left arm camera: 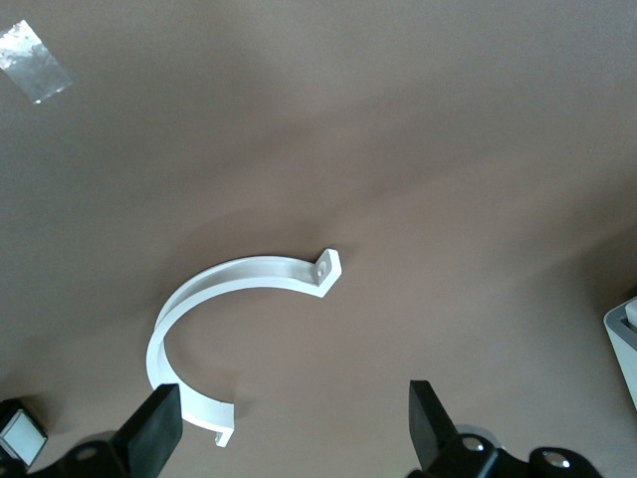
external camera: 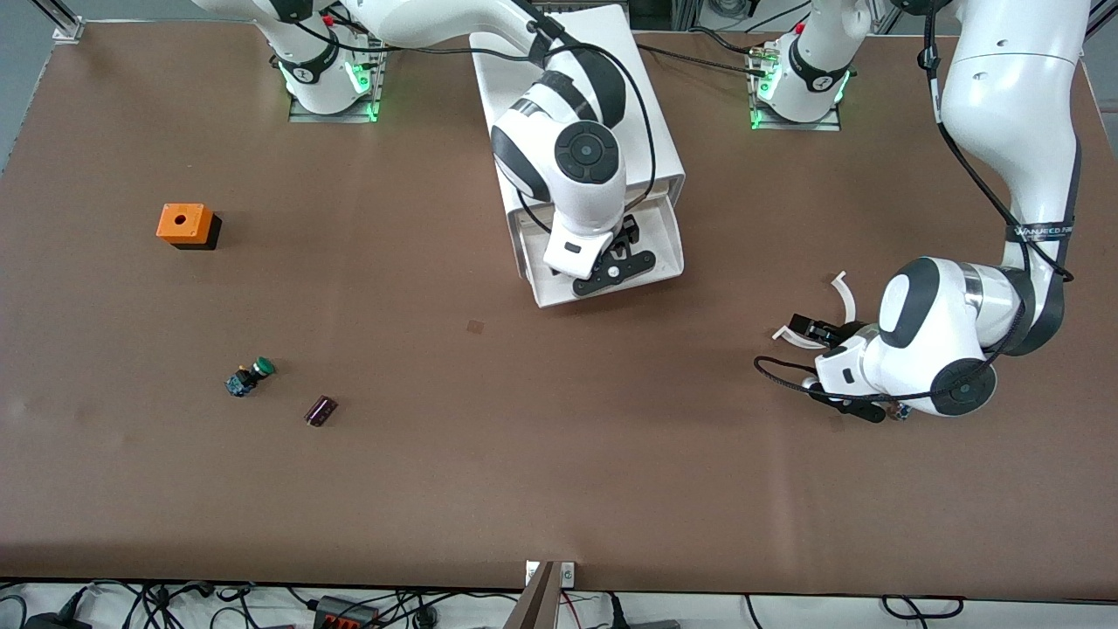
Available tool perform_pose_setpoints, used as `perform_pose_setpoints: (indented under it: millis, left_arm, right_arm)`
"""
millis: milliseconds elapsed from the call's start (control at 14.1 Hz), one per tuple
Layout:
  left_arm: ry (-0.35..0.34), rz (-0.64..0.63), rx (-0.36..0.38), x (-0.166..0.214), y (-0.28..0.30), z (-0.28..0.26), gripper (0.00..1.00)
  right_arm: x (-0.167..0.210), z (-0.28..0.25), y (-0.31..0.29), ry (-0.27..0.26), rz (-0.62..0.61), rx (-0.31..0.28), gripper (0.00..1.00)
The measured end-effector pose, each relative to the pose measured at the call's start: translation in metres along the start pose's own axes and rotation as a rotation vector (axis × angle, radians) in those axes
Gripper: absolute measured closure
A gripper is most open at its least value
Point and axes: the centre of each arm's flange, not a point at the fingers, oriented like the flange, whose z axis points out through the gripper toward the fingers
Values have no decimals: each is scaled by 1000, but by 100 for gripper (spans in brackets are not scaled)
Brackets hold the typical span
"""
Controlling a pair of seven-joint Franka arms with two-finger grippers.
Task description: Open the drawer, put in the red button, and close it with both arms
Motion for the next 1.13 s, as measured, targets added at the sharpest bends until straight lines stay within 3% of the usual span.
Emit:
perform_pose_setpoints:
  millis: [212,354,636,848,1131]
  left_arm:
    - [0,0,0,0,0,0,0]
    - [1,0,0,0,0,0,0]
    - [1,-8,1,0,2,0,0]
    - [2,-59,1,4,17,0,0]
    - [46,-190,8,22,90,-2,0]
  right_arm:
    - [28,-57,64,89,93,-16,0]
    - [40,-86,117,109,163,-51,0]
    - [48,-110,227,42,203,-115,0]
    - [53,-115,310,19,226,-126,0]
    - [43,-125,399,-37,230,-125,0]
